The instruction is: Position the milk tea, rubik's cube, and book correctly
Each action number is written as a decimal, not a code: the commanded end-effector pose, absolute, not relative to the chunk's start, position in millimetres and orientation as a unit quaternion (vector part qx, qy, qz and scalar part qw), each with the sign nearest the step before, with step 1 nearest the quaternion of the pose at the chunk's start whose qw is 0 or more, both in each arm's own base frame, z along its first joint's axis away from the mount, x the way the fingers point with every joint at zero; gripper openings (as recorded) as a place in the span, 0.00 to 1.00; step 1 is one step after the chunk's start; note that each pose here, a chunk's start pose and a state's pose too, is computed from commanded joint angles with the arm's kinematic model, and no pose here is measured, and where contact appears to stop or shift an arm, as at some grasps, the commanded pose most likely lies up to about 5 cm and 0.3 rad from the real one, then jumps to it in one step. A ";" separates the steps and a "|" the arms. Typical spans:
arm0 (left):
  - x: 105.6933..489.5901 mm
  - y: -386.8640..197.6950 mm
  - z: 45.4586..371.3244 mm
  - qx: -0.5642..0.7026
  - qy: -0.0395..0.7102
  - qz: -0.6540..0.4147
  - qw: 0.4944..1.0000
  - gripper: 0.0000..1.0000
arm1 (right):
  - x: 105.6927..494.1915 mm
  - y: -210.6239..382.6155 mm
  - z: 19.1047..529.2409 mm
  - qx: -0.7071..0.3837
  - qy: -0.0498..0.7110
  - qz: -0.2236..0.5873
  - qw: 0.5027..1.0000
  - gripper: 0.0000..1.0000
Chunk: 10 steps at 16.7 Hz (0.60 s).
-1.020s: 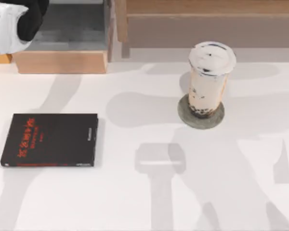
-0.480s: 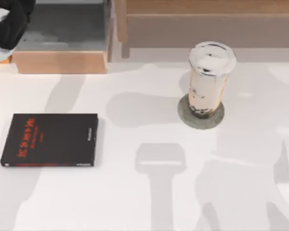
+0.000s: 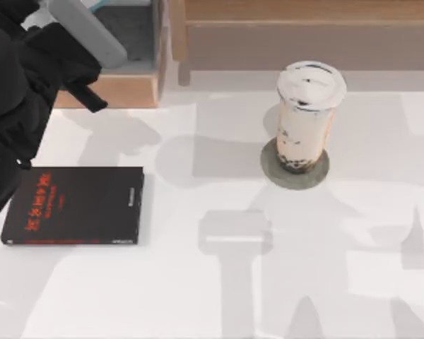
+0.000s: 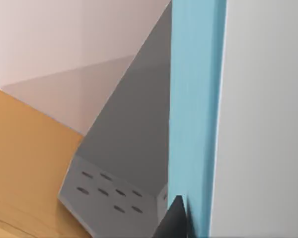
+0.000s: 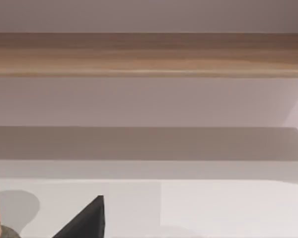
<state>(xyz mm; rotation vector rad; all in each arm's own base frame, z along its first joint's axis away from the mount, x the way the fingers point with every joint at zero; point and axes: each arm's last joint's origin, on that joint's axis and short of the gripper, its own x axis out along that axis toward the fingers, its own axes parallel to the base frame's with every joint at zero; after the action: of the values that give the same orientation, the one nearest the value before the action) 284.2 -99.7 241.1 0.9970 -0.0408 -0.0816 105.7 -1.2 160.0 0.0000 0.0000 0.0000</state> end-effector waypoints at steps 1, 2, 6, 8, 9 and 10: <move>272.3 -98.3 218.0 0.520 0.005 -0.055 0.853 0.00 | 105.7 -1.2 160.0 0.000 0.000 0.000 1.000 1.00; 260.1 -96.3 193.8 0.557 0.033 -0.074 0.826 0.00 | 105.7 -1.2 160.0 0.000 0.000 0.000 1.000 1.00; 211.9 -84.3 114.2 0.658 0.132 -0.158 0.724 0.00 | 105.7 -1.2 160.0 0.000 0.000 0.000 1.000 1.00; 195.8 -79.2 94.1 0.677 0.162 -0.185 0.694 0.00 | 105.7 -1.2 160.0 0.000 0.000 0.000 1.000 1.00; 191.6 -77.8 89.2 0.681 0.170 -0.192 0.686 0.00 | 105.7 -1.2 160.0 0.000 0.000 0.000 1.000 1.00; 189.9 -77.3 87.4 0.682 0.173 -0.195 0.683 0.00 | 105.7 -1.2 160.0 0.000 0.000 0.000 1.000 1.00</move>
<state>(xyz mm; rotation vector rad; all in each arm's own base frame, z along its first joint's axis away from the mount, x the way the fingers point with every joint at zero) 189.9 -77.3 87.4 1.5292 0.3872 -0.4368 105.7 -1.2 160.0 0.0000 0.0000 0.0000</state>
